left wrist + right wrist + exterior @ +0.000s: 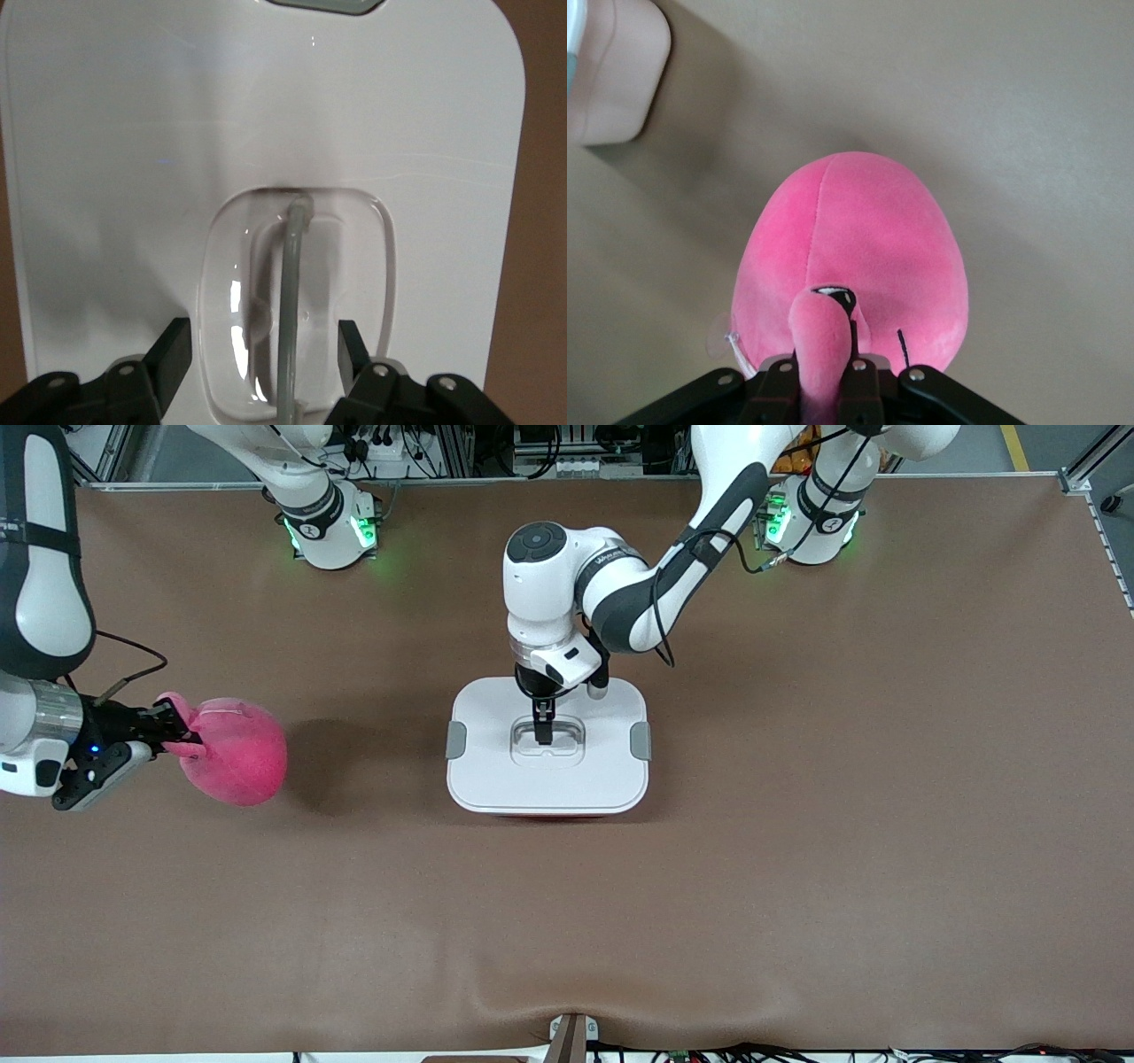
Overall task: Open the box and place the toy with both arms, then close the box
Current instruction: 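Lift the pink plush with the right gripper, holding the lid handle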
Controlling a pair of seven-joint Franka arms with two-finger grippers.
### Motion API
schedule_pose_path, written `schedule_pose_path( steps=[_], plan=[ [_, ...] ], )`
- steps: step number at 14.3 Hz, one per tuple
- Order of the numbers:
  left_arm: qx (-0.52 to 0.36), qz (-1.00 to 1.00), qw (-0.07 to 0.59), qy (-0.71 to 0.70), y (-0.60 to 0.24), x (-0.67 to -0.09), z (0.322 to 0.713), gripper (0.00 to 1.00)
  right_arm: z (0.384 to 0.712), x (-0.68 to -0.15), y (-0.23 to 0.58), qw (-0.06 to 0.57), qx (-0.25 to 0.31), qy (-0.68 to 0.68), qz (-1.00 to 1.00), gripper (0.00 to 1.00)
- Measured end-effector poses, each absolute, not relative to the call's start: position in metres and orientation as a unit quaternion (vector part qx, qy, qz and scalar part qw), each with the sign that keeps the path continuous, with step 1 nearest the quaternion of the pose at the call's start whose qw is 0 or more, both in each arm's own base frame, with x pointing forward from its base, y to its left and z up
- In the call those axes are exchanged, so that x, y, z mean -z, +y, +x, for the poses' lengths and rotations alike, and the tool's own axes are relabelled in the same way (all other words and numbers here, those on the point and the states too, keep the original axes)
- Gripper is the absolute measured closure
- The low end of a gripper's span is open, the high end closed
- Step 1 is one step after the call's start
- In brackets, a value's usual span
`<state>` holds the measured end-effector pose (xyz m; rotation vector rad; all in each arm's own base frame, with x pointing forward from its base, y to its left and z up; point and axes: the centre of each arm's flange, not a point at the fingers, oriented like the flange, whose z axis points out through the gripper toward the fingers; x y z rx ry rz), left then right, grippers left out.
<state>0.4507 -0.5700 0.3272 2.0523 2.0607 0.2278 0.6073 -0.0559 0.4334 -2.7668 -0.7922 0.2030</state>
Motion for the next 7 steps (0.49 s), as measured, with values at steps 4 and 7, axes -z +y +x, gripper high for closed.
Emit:
schedule_pose_path(
  steps=[4, 7],
  plan=[
    [-0.078, 0.697, 0.116, 0.703, -0.570, -0.330, 0.453, 0.37, 0.610, -0.446, -0.033, 0.126, -0.080, -0.257, -0.955, 0.87],
    [-0.079, 0.696, 0.117, 0.704, -0.568, -0.331, 0.457, 0.48, 0.610, -0.452, -0.023, 0.151, -0.078, -0.235, -0.957, 0.87]
  ],
)
